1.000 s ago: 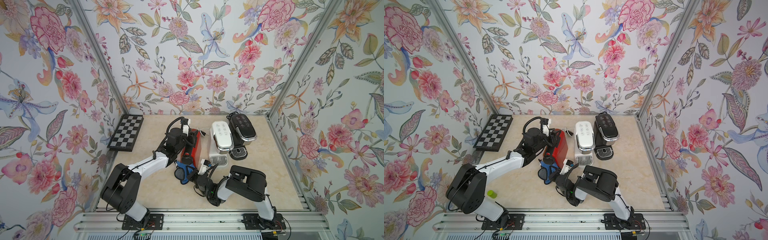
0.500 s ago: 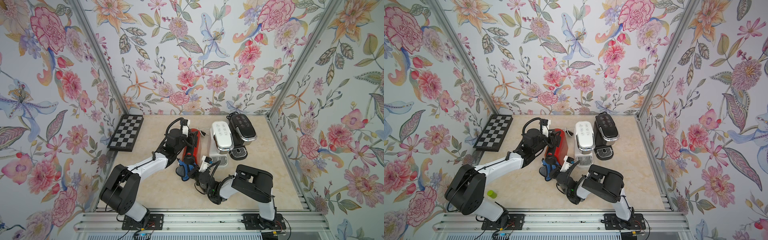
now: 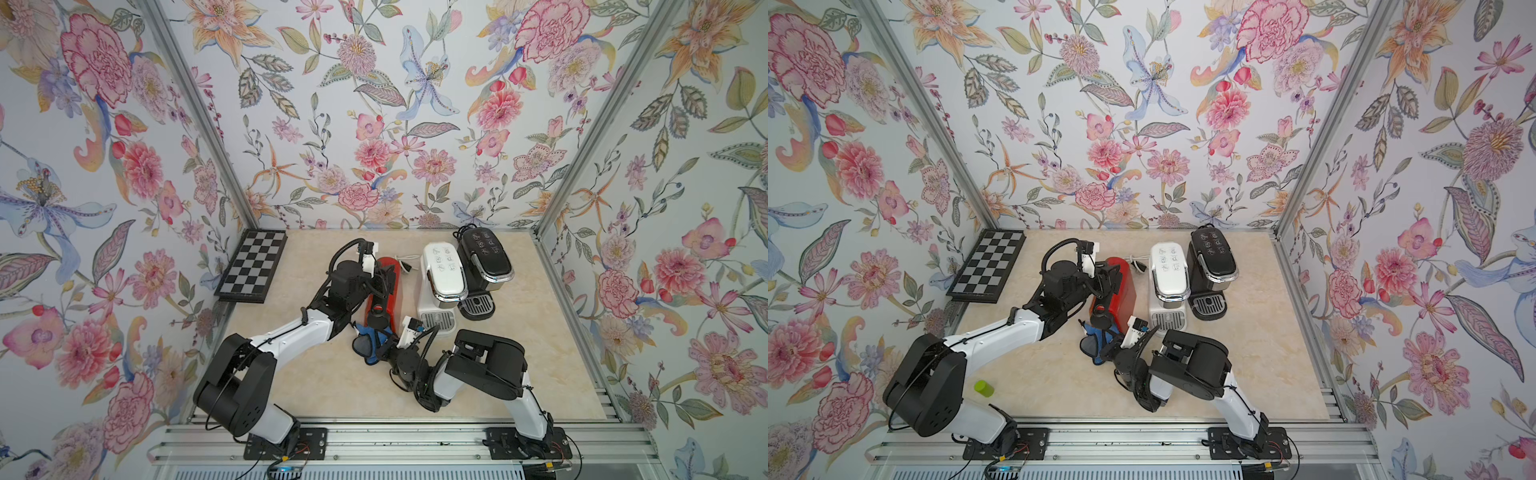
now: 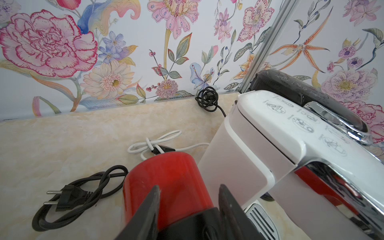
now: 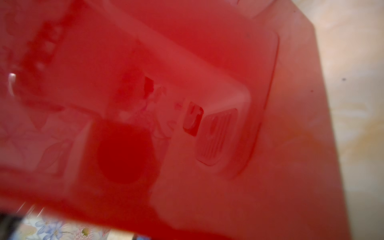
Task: Wipe the surface of a coffee machine
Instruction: Wipe the dirt from the surface of the coffee machine.
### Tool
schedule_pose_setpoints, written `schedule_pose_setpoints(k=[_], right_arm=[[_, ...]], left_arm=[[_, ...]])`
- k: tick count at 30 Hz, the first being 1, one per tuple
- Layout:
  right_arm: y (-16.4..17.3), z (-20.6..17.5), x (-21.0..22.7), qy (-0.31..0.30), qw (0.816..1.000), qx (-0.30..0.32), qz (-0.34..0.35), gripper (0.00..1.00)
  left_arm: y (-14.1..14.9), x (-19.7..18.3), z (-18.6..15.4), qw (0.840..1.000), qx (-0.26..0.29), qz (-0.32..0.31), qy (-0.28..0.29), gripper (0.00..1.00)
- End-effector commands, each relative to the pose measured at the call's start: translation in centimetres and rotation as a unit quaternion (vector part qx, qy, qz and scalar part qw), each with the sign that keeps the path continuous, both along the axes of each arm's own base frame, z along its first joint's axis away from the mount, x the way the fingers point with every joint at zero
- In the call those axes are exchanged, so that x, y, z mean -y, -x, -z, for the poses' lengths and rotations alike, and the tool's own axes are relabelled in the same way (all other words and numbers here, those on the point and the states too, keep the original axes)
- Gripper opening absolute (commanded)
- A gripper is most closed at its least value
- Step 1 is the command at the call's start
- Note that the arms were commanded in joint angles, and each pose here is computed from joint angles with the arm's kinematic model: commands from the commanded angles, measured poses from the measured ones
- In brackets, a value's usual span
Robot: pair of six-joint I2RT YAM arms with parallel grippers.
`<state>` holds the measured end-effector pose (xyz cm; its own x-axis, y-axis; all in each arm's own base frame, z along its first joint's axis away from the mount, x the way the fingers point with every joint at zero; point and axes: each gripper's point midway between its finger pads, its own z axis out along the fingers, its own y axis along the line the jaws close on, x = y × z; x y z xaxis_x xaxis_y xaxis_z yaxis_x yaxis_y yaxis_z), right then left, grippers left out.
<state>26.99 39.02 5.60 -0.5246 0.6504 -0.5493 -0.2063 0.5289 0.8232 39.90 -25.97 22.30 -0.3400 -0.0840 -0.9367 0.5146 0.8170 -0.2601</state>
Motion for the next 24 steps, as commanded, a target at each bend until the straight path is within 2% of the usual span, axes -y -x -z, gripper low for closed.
schedule_pose_setpoints(k=[1,5,11,16,20,24], right_arm=[[-2.9,1.6,3.7,0.002,0.996,-0.017,0.088,0.00],[-2.8,1.2,3.7,0.010,0.996,-0.015,0.087,0.00],[-3.0,-6.2,2.7,-0.017,0.996,0.050,0.074,0.00],[-2.7,-10.1,2.5,-0.052,0.992,0.085,0.071,0.00],[-2.4,-11.1,1.9,-0.046,0.992,0.104,0.062,0.00],[-2.7,-7.8,2.4,-0.022,0.995,0.072,0.069,0.00]], left_arm=[[1.7,-0.8,5.4,0.996,-0.077,0.005,-0.046,0.46],[1.8,-0.8,5.5,0.996,-0.079,0.007,-0.047,0.46],[1.9,-0.8,5.5,0.996,-0.079,0.007,-0.043,0.46],[2.0,-0.9,5.5,0.996,-0.078,0.005,-0.040,0.46],[2.2,-1.1,5.3,0.996,-0.076,0.003,-0.040,0.46],[2.4,-1.3,5.1,0.996,-0.075,0.002,-0.038,0.46]])
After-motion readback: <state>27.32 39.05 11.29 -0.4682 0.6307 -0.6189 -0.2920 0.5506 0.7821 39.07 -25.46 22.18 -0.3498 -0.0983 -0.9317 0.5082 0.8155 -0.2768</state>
